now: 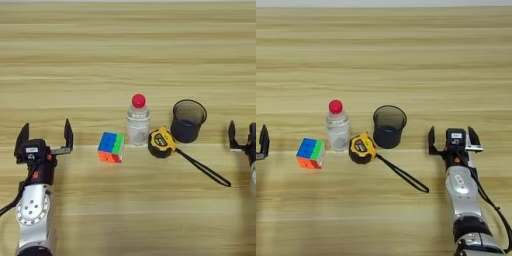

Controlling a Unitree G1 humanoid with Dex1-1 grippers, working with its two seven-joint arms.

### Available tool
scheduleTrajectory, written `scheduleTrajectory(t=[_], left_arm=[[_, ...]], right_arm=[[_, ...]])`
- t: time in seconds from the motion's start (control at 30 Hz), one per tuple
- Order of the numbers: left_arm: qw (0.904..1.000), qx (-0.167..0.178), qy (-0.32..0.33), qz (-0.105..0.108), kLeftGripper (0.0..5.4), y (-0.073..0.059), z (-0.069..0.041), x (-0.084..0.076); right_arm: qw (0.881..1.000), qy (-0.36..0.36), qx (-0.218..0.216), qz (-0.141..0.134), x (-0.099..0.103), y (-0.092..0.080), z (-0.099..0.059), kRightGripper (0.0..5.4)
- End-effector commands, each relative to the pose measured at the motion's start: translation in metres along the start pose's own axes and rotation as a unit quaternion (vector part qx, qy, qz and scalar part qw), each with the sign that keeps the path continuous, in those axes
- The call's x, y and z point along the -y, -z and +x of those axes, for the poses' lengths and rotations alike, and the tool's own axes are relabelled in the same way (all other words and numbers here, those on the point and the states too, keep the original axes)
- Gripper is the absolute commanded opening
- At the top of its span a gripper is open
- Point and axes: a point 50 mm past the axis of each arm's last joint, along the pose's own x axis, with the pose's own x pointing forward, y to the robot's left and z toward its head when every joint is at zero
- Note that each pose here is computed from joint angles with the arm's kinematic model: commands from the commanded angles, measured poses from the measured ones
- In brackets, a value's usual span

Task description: Move the objects on the table

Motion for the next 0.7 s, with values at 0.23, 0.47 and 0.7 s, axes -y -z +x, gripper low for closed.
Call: scheduleTrajectory(t=[0.23, 0.47, 0.7], left_arm=[[0.9968, 0.013, 0.074, -0.027, 5.40, -0.010, -0.004, 0.018], [0.9839, 0.036, 0.158, -0.076, 5.40, -0.030, -0.009, 0.045], [0.9682, 0.025, 0.235, -0.082, 5.40, -0.034, -0.009, 0.077]], right_arm=[[1.000, 0.011, -0.010, 0.006, 0.003, 0.002, 0.001, 5.38], [1.000, 0.010, -0.011, 0.007, 0.001, 0.001, 0.001, 5.38], [1.000, 0.008, -0.010, 0.011, -0.004, 0.001, 0.002, 5.38]])
